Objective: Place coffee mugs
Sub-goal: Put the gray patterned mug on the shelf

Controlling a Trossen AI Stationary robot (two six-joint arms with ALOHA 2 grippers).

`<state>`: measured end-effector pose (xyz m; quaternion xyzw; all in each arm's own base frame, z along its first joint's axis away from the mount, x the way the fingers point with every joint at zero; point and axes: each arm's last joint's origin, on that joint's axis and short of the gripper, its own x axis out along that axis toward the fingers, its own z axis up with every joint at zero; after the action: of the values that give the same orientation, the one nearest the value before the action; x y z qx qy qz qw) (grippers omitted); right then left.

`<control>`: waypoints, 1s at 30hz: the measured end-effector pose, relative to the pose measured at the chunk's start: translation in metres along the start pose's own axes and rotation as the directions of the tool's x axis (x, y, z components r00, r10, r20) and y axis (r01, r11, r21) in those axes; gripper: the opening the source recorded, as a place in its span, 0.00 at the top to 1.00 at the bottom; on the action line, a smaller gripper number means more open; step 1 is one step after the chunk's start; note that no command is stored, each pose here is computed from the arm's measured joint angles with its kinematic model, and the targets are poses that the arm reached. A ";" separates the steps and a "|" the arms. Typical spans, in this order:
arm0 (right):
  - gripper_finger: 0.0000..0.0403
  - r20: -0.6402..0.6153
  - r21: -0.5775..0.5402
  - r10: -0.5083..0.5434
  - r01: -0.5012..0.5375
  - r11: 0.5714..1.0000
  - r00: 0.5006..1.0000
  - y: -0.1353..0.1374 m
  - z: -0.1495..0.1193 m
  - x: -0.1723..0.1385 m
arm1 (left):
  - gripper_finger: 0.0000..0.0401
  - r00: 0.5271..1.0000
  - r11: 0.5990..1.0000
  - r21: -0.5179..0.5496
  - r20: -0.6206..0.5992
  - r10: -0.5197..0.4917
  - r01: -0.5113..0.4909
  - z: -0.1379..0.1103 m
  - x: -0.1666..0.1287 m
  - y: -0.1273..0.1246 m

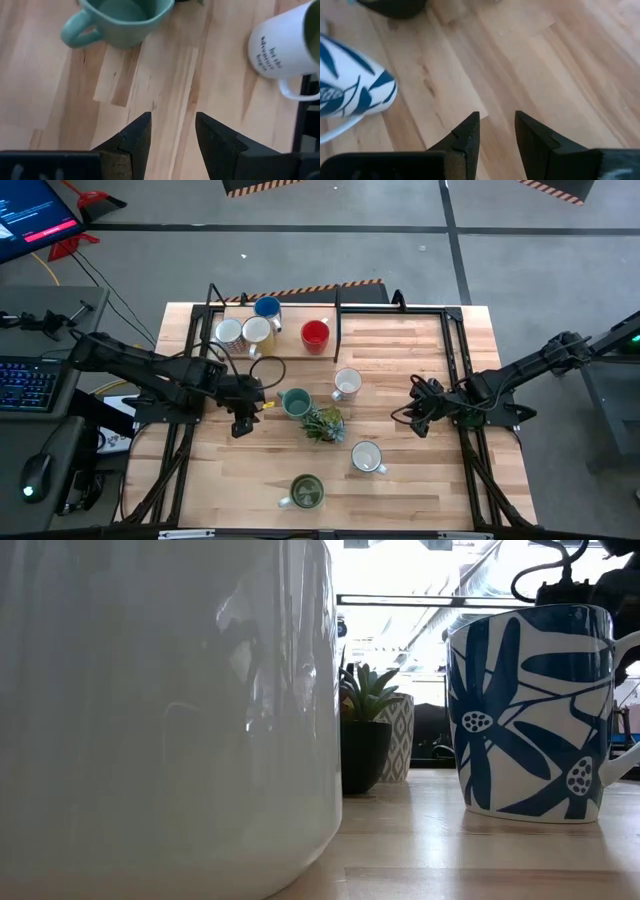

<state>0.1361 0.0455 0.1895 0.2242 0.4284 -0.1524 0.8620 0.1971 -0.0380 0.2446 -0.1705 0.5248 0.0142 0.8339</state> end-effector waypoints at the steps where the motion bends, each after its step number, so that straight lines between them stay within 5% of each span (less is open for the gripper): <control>1: 0.74 0.010 0.009 -0.008 0.008 1.000 1.000 0.000 0.000 0.000 | 0.64 1.000 1.000 0.008 -0.002 0.005 -0.005 0.000 0.000 0.001; 9: 0.74 0.150 0.067 -0.038 0.029 0.997 0.988 0.003 0.008 -0.001 | 0.64 0.998 0.995 0.094 0.059 0.029 -0.034 0.004 0.000 0.000; 16: 0.74 0.310 0.138 0.018 -0.064 0.988 0.950 0.013 0.020 -0.003 | 0.64 0.995 0.991 0.129 0.090 0.031 -0.042 0.007 0.000 -0.001; 21: 0.74 0.474 0.087 0.038 -0.090 0.992 0.880 0.021 0.033 -0.009 | 0.64 0.995 0.991 0.131 0.090 0.031 -0.043 0.007 0.000 -0.001; 30: 0.74 0.638 0.045 -0.038 0.011 0.999 0.769 0.019 0.053 -0.015 | 0.64 0.992 0.989 0.127 0.107 0.068 -0.082 0.007 0.000 0.001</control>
<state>0.1715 0.0356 0.2352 0.1700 0.1101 -0.2389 0.9497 0.2030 -0.0353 0.2472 -0.0946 0.4872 0.0200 0.8679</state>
